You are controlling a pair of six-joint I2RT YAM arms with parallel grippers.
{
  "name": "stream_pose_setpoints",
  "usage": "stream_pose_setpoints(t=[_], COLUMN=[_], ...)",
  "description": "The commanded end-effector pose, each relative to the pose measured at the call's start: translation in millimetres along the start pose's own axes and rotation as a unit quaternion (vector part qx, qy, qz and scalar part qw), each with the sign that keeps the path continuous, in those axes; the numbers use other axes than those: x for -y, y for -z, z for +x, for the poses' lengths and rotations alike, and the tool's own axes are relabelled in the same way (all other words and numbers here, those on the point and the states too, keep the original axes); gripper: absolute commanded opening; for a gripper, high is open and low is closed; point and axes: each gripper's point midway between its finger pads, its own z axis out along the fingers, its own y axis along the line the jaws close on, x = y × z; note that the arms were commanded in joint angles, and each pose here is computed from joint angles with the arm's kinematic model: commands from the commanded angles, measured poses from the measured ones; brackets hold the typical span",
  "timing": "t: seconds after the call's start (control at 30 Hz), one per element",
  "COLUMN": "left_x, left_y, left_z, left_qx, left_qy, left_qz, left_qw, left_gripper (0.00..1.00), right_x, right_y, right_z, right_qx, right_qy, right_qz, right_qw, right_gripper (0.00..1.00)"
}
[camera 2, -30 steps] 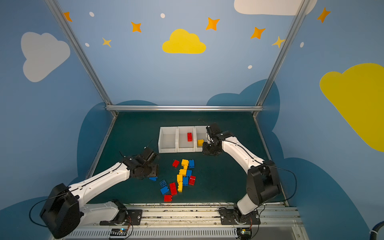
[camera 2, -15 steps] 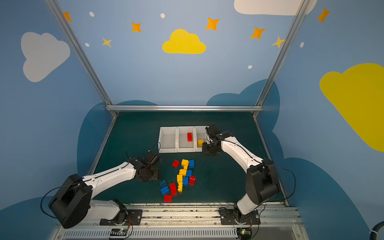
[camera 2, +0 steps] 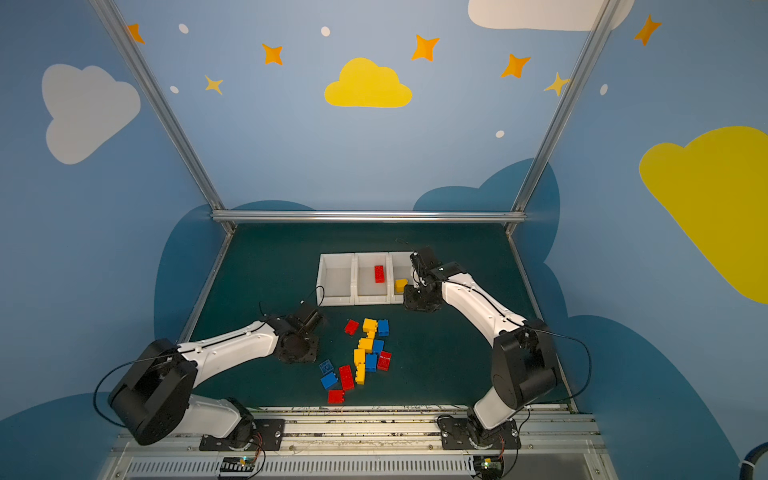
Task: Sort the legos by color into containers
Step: 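Grasp a blue square brick with the left gripper and lift it, then drop the blue brick in the nearest compartment while the right gripper reaches down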
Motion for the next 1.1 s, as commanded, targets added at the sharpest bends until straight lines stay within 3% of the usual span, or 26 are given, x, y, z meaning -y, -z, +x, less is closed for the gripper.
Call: stream_pose_setpoints(t=[0.0, 0.23, 0.57, 0.8, 0.93, 1.07], left_x=[2.8, 15.0, 34.0, 47.3, 51.2, 52.9], left_y=[0.3, 20.7, 72.8, 56.0, 42.6, 40.4], left_z=[-1.0, -24.1, -138.2, -199.7, -216.0, -222.0], left_qx=[0.001, 0.039, 0.167, 0.152, 0.143, 0.144], left_qy=[-0.004, -0.007, 0.003, -0.007, -0.002, 0.000], left_qz=[0.005, 0.029, 0.076, 0.100, 0.106, 0.108], left_qw=[1.000, 0.999, 0.983, 0.983, 0.984, 0.984], left_gripper=[0.41, 0.38, 0.40, 0.40, 0.43, 0.51], right_x=[-1.4, -1.2, -2.5, 0.1, 1.4, 2.1], right_y=[-2.0, 1.2, 7.0, 15.9, 19.1, 19.7], right_z=[1.1, 1.1, 0.0, 0.2, 2.9, 5.2], right_qx=[-0.003, 0.001, 0.004, 0.013, 0.015, 0.015], right_qy=[-0.002, 0.002, 0.003, 0.002, 0.000, -0.002], right_qz=[0.001, 0.004, 0.007, 0.017, 0.021, 0.023], right_qw=[1.000, 1.000, 1.000, 1.000, 1.000, 1.000], right_gripper=[0.48, 0.47, 0.47, 0.47, 0.47, 0.47])
